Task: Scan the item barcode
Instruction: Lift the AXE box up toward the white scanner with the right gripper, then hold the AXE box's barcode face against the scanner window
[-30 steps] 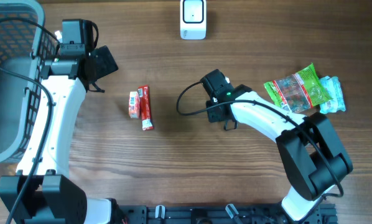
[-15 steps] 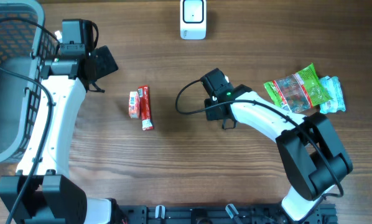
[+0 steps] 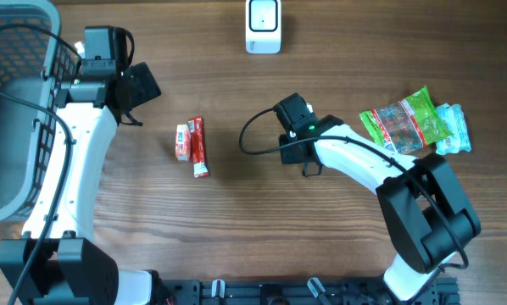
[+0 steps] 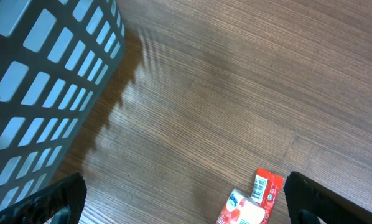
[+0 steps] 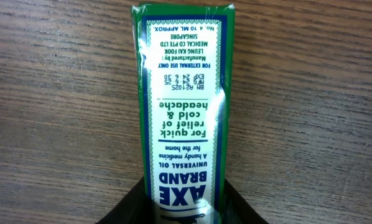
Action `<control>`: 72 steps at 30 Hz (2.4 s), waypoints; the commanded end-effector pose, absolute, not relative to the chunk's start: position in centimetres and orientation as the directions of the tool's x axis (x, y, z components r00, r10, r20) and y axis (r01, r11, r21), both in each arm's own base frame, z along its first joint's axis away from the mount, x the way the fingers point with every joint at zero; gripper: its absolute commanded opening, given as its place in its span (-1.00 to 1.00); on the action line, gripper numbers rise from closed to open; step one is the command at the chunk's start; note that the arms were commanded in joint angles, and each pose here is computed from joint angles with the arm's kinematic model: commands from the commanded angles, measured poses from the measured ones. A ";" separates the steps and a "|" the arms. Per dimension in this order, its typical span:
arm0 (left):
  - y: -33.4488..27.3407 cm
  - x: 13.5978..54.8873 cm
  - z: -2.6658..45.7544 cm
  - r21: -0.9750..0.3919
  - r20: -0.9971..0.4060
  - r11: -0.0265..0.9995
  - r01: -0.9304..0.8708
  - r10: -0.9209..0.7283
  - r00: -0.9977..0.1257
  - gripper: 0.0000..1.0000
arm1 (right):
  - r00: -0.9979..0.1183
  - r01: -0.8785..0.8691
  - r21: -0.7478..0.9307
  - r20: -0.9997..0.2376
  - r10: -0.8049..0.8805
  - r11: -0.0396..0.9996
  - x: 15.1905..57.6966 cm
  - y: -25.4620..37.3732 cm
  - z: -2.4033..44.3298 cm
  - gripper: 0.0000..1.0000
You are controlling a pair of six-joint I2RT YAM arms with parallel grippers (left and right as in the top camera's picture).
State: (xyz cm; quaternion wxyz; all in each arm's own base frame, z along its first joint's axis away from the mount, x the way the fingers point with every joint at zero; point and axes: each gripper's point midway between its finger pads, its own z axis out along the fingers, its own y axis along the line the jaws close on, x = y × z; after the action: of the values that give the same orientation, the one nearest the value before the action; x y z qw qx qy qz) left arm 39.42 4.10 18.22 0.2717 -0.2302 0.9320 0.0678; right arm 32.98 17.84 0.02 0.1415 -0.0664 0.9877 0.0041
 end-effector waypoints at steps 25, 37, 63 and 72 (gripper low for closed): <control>4.5 39.5 18.7 0.012 -0.549 0.884 -0.467 -0.385 -0.742 1.00 | -0.861 -0.296 0.204 -0.479 -0.169 0.933 35.2 15.7 22.3 -0.50; 4.5 39.5 18.7 0.012 -0.549 0.884 -0.467 -0.385 -0.742 1.00 | -0.809 -0.350 0.110 -0.537 -0.240 0.930 41.0 16.8 29.1 -0.44; 4.5 39.5 18.7 0.012 -0.549 0.884 -0.467 -0.385 -0.742 1.00 | -0.599 -0.343 -0.361 -0.627 -0.498 0.867 58.3 20.1 16.6 -0.60; 4.5 39.5 18.7 0.012 -0.549 0.884 -0.467 -0.385 -0.742 1.00 | -0.476 -0.294 -0.709 -0.473 -0.742 0.641 61.9 20.4 14.5 -0.66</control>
State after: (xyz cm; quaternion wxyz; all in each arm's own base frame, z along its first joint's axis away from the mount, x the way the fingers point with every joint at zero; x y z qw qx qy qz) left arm 39.42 4.10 18.22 0.2717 -0.2302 0.9320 0.0678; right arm 60.59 21.66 15.26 0.4150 -0.2816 0.8471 -0.1757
